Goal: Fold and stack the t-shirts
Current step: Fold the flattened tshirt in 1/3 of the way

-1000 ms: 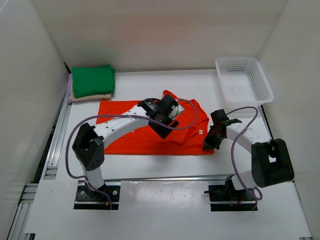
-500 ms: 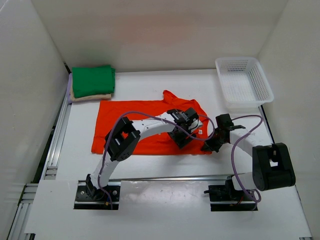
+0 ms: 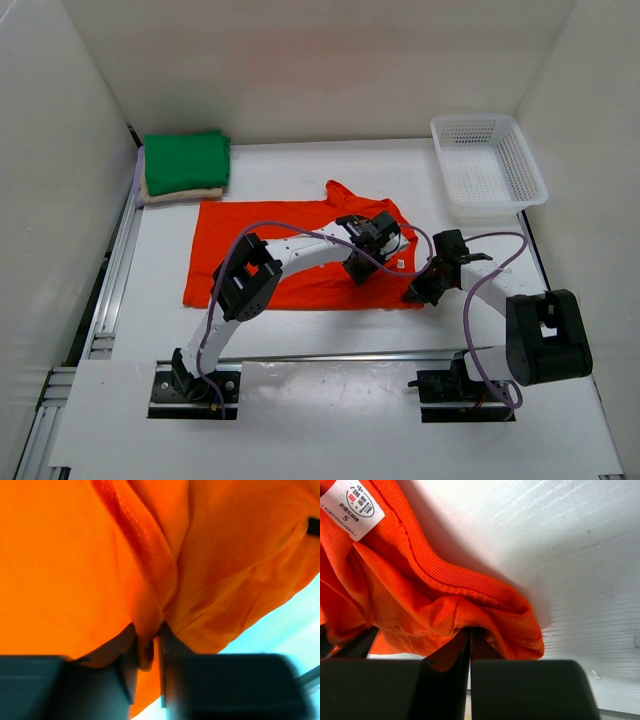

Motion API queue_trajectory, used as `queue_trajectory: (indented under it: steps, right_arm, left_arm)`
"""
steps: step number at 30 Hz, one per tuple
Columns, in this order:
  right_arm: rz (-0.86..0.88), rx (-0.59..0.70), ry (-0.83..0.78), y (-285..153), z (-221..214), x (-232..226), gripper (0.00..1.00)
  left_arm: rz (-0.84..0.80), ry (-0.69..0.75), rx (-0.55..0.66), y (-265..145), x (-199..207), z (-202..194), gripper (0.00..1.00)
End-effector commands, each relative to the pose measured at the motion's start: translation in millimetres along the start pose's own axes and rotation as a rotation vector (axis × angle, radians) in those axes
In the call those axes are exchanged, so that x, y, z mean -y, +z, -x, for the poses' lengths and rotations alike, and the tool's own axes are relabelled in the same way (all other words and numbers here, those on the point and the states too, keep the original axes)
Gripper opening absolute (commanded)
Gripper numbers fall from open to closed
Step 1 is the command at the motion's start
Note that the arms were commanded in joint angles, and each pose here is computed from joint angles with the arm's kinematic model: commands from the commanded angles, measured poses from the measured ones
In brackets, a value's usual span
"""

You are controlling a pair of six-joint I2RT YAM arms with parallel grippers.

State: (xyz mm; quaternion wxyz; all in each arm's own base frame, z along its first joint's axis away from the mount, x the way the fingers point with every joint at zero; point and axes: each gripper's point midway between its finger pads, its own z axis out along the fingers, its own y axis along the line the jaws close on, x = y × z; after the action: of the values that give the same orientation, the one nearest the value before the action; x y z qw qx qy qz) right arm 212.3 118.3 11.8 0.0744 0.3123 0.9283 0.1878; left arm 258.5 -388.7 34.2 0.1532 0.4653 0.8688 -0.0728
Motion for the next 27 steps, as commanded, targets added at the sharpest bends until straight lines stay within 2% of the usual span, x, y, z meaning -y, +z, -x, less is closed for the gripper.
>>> queue_trajectory:
  steps: [1, 2, 3, 6, 9, 12, 14, 16, 18, 20, 24, 26, 27]
  right_arm:
    - [-0.113, -0.003, -0.013, 2.3, -6.5, 29.4, 0.0]
    - [-0.127, -0.003, -0.011, 1.9, -7.0, 32.3, 0.0]
    - [-0.127, -0.003, -0.02, 1.9, -7.0, 32.7, 0.0]
    - [-0.135, 0.004, -0.02, 0.3, -6.5, 34.5, 0.0]
    - [-0.157, 0.013, -0.019, 0.0, -5.4, 38.9, 0.0]
    - [-0.164, 0.007, -0.018, 0.9, -7.7, 42.1, 0.0]
    - [-0.164, 0.007, -0.027, -0.8, -8.5, 42.7, 0.0]
    - [-0.174, 0.013, -0.039, -2.4, -6.5, 43.6, 0.0]
    - [-0.181, 0.019, -0.05, -4.4, -4.2, 43.0, 0.0]
    - [-0.183, 0.016, -0.064, -6.2, -3.8, 42.5, 0.0]
    - [-0.159, 0.047, -0.119, -18.6, 5.4, 31.1, 0.02]
    - [-0.138, 0.062, -0.154, -29.1, 6.8, 22.5, 0.1]
    - [-0.127, 0.09, -0.169, -36.8, 13.8, 14.9, 0.21]
  left_arm:
    - [0.007, -0.009, 0.109, -28.0, -6.8, 30.2, 0.27]
    - [0.011, -0.018, 0.109, -28.0, -11.3, 30.1, 0.14]
    - [0.026, -0.028, 0.109, -25.7, -18.4, 31.6, 0.11]
    - [0.046, -0.078, 0.108, -25.9, -44.5, 30.0, 0.12]
    - [0.068, -0.127, 0.116, -30.4, -70.7, 28.8, 0.2]
    - [0.092, -0.158, 0.092, -22.0, -88.3, 21.8, 0.24]
    - [0.131, -0.168, 0.087, -20.2, -99.1, 21.0, 0.3]
    - [0.146, -0.177, 0.077, -16.9, -105.4, 17.9, 0.48]
    - [0.146, -0.177, 0.075, -18.5, -105.1, 16.0, 0.73]
    - [0.165, -0.178, 0.083, -22.8, -108.3, 17.2, 0.77]
    - [0.275, -0.211, 0.06, -41.1, -138.3, 4.7, 0.79]
    - [0.269, -0.241, 0.055, -57.9, -148.5, -3.7, 0.79]
    - [0.272, -0.291, 0.091, -85.6, -166.9, -8.5, 0.83]
